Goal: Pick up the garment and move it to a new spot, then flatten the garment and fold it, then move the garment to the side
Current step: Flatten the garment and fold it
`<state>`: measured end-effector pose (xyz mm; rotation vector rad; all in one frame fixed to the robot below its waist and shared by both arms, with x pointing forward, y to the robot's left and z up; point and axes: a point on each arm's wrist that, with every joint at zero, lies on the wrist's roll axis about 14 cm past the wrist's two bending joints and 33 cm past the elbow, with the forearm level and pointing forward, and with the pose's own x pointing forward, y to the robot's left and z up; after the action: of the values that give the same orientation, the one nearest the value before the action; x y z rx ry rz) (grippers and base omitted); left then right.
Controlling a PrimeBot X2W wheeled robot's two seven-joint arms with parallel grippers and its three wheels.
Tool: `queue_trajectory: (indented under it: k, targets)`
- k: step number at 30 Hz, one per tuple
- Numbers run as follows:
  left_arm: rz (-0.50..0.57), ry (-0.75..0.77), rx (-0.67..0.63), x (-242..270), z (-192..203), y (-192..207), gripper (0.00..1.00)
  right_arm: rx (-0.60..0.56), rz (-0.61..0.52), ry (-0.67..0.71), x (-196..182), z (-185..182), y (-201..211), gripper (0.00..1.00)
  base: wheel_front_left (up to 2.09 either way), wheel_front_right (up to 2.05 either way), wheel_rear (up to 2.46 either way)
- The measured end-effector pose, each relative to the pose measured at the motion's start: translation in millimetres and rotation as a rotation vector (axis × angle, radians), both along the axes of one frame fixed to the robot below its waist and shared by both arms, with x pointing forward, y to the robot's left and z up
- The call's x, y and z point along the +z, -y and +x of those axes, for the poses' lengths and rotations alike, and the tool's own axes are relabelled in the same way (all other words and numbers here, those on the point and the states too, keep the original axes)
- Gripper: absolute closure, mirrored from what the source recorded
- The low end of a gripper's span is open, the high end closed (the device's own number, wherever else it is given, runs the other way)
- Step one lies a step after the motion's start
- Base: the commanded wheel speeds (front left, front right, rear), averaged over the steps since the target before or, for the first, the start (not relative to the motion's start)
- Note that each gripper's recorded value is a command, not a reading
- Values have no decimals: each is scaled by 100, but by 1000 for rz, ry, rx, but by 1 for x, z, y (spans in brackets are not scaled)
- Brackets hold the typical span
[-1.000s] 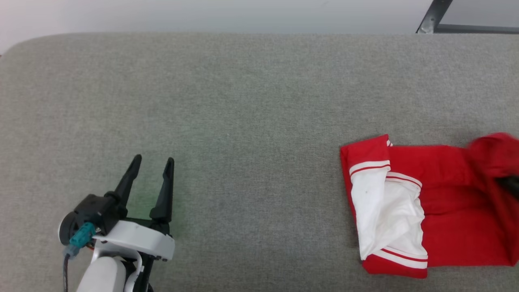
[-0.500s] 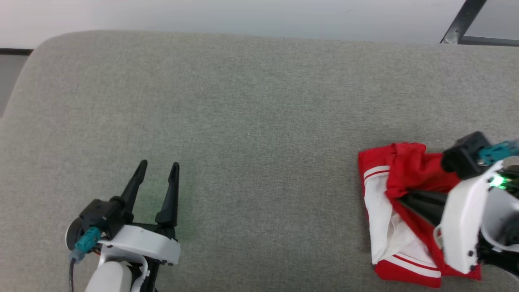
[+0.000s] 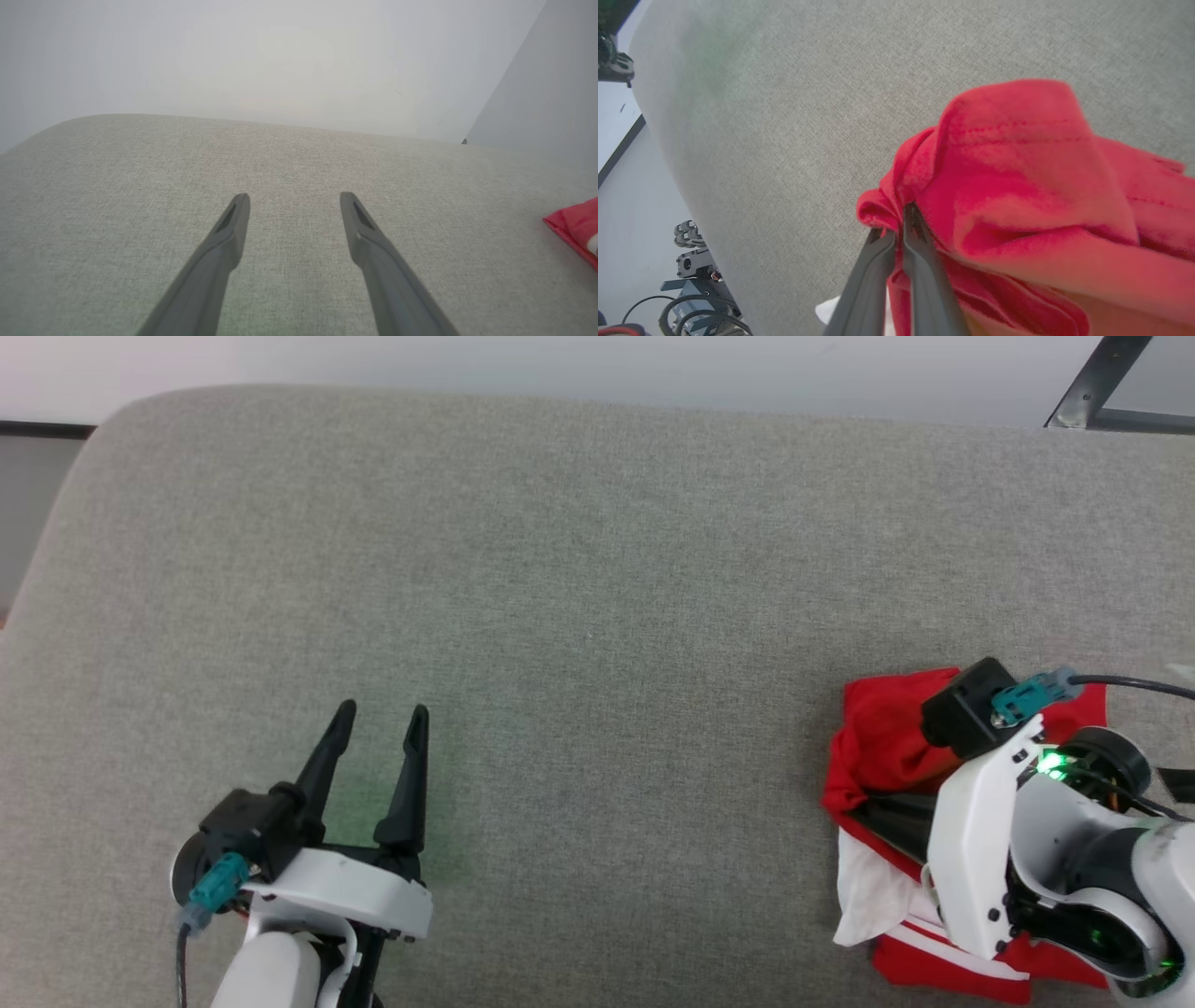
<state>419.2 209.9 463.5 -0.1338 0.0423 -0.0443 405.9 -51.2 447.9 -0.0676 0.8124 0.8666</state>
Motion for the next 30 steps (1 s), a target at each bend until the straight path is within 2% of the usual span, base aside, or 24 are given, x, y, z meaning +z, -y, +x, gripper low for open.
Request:
queue_trajectory:
  k: [8,10,11,16,21,30]
  targets:
    - [-10,3,-4,0,3,3,0,16,-7,-20,-14,0,-8,100,0,0,0]
    - [-10,5,-4,1,3,3,0,12,0,-14,-13,1,-8,69,0,0,0]
    - [-11,6,-4,2,3,2,0,8,6,-10,-11,2,-8,0,0,0,0]
    - [-11,15,-9,6,3,3,0,-46,82,32,6,10,-5,0,0,0,0]
    - [-5,31,-30,12,4,7,0,-156,137,139,34,28,21,0,0,0,0]
    - [-1,47,-64,21,7,12,0,-450,160,316,59,44,109,0,0,0,0]
